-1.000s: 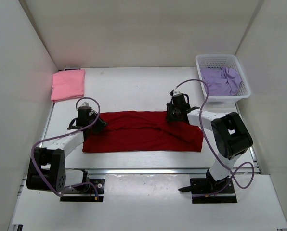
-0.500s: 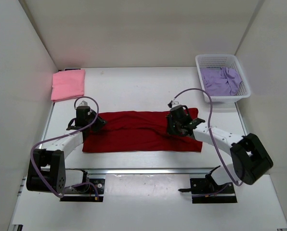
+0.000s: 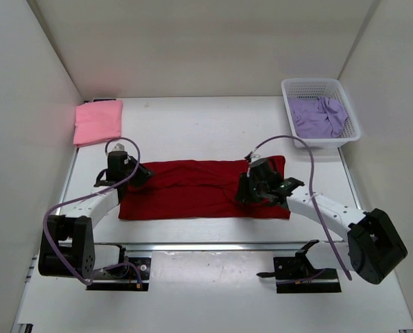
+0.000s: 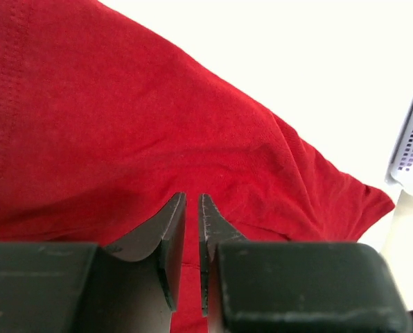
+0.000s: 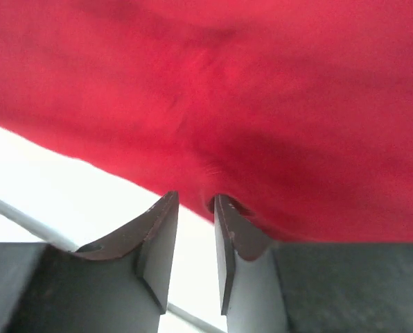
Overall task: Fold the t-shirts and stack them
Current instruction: Fold the flattened tshirt in 1/3 of the way
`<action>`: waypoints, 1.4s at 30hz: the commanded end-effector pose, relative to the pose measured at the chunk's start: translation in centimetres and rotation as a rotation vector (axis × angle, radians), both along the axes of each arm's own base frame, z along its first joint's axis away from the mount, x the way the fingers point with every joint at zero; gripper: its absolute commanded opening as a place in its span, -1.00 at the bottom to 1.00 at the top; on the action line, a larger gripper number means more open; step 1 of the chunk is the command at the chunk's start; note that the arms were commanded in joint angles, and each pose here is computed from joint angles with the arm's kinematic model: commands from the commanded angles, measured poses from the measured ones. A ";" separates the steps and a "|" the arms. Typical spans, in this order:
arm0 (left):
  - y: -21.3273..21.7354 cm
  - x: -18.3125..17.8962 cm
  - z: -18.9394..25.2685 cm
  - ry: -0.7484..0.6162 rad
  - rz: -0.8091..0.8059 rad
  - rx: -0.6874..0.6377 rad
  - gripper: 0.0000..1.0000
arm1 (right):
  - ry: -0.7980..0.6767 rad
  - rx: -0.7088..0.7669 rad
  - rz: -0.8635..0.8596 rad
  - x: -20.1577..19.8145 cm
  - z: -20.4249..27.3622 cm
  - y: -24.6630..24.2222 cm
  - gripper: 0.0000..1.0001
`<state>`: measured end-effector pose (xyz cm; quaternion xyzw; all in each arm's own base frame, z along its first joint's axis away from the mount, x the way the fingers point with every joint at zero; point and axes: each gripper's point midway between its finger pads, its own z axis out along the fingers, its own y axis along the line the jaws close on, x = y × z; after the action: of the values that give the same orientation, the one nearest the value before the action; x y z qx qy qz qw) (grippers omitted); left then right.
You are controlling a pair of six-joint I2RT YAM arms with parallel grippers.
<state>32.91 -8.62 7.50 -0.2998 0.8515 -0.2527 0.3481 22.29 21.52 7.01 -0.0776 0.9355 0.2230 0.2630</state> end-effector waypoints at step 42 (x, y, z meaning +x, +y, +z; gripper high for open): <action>8.5 -1.4 -3.8 0.189 0.234 0.086 -0.56 | -0.222 0.271 -0.121 5.6 2.3 -3.5 -0.42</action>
<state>30.34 0.53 3.10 -0.4100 0.8553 -0.1210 0.2928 27.36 17.32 8.48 0.0082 0.8778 0.3096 0.3654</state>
